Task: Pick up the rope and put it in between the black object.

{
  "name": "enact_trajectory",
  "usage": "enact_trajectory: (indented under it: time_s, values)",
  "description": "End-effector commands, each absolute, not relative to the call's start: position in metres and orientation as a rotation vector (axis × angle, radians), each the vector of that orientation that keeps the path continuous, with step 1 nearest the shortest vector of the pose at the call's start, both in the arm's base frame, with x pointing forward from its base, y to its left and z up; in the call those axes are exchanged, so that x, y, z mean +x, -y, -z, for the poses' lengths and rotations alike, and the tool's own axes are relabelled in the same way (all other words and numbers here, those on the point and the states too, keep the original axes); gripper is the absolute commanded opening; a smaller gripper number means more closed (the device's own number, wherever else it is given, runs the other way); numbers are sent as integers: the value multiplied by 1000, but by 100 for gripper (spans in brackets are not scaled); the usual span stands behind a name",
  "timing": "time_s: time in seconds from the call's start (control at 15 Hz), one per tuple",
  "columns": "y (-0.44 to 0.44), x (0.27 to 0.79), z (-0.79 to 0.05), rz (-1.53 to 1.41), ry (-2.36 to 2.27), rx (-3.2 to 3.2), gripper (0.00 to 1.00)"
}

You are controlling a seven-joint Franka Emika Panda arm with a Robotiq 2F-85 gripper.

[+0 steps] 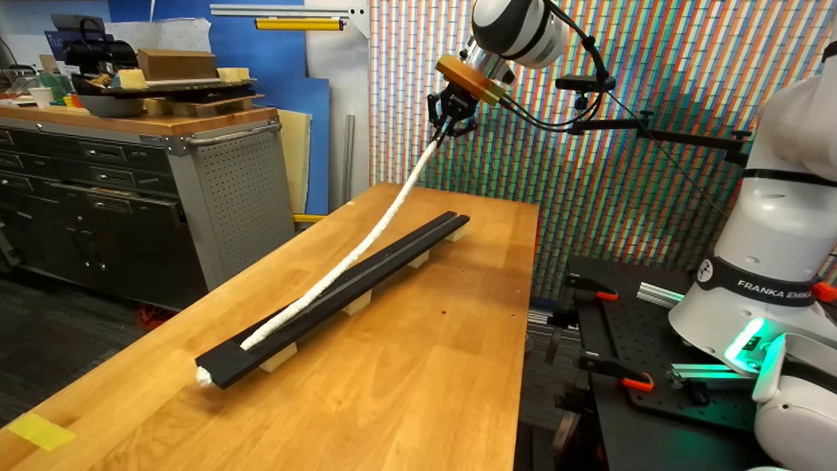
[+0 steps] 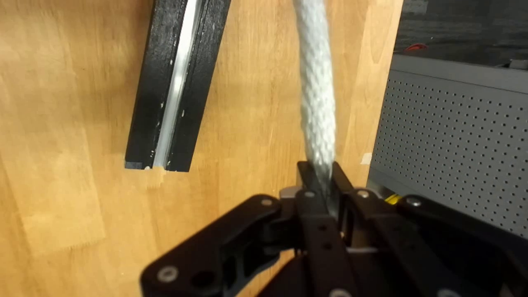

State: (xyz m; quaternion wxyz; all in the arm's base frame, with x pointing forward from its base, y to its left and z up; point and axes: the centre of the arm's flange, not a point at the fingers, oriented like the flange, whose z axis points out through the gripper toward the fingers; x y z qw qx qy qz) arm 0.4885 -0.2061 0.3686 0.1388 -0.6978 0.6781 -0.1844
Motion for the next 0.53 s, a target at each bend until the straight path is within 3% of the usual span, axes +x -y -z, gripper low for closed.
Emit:
enact_trajectory:
  time_s: [0.0, 0.47]
  values:
    - [212, 501, -359, 513, -1938, -2028, 3]
    - [216, 500, -331, 484, -1976, -2071, 3]
